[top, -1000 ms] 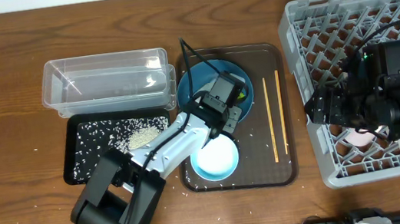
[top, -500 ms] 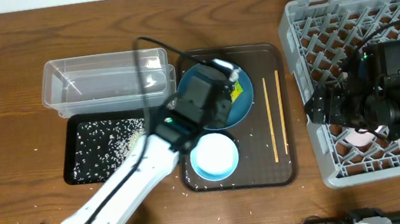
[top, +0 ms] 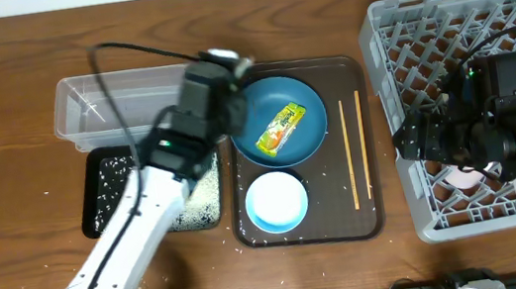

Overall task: Sort waste into correct bins and load items into the dishwasher rack
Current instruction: 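Grasp the tissue from the blue plate and drop it in the clear bin, then grasp the yellow snack wrapper from the plate and drop it in the bin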

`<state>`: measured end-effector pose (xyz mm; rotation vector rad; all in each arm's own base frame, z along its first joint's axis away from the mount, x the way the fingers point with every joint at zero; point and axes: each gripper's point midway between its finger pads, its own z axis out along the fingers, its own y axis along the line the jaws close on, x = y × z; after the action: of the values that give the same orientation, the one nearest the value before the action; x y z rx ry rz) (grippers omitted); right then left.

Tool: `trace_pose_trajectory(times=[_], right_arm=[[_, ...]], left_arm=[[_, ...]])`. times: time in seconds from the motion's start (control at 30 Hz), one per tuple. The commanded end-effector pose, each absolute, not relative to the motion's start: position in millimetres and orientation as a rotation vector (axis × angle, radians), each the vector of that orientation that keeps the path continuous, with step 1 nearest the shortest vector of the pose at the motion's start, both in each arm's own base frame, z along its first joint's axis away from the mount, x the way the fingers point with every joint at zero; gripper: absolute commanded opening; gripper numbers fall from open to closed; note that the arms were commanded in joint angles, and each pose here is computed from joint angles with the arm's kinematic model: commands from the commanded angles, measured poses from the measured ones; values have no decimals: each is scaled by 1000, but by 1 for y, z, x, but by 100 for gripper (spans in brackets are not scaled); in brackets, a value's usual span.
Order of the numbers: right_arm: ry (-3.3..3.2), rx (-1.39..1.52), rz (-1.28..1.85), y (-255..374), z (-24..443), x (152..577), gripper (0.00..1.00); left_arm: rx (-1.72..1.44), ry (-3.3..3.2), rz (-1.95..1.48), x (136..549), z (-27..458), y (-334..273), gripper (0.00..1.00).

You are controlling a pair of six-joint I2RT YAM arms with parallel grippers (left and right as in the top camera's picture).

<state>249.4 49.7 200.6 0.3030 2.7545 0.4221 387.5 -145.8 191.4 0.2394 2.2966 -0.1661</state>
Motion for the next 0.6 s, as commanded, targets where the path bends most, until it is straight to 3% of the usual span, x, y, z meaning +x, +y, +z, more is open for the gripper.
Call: trace_pose_trajectory(times=[0.0, 0.1, 0.13, 0.23, 0.27, 0.33, 0.57], right_arm=[[2760, 294, 419, 52, 199, 249, 86], [2755, 296, 420, 52, 200, 250, 86], [2753, 299, 421, 52, 200, 251, 86], [2751, 308, 423, 52, 200, 251, 86], [2751, 308, 422, 52, 200, 251, 86], [2752, 309, 422, 52, 200, 251, 86], [2753, 308, 422, 52, 200, 250, 86]], left_arm=[[94, 2269, -87, 404, 200, -104, 6], [26, 2299, -50, 416, 185, -80, 6], [20, 2324, -58, 418, 176, -76, 13], [58, 2373, -155, 417, 161, -87, 59], [73, 2382, -187, 414, 160, -92, 64], [117, 2379, -265, 408, 166, -107, 72], [410, 2384, -405, 365, 173, -181, 72]])
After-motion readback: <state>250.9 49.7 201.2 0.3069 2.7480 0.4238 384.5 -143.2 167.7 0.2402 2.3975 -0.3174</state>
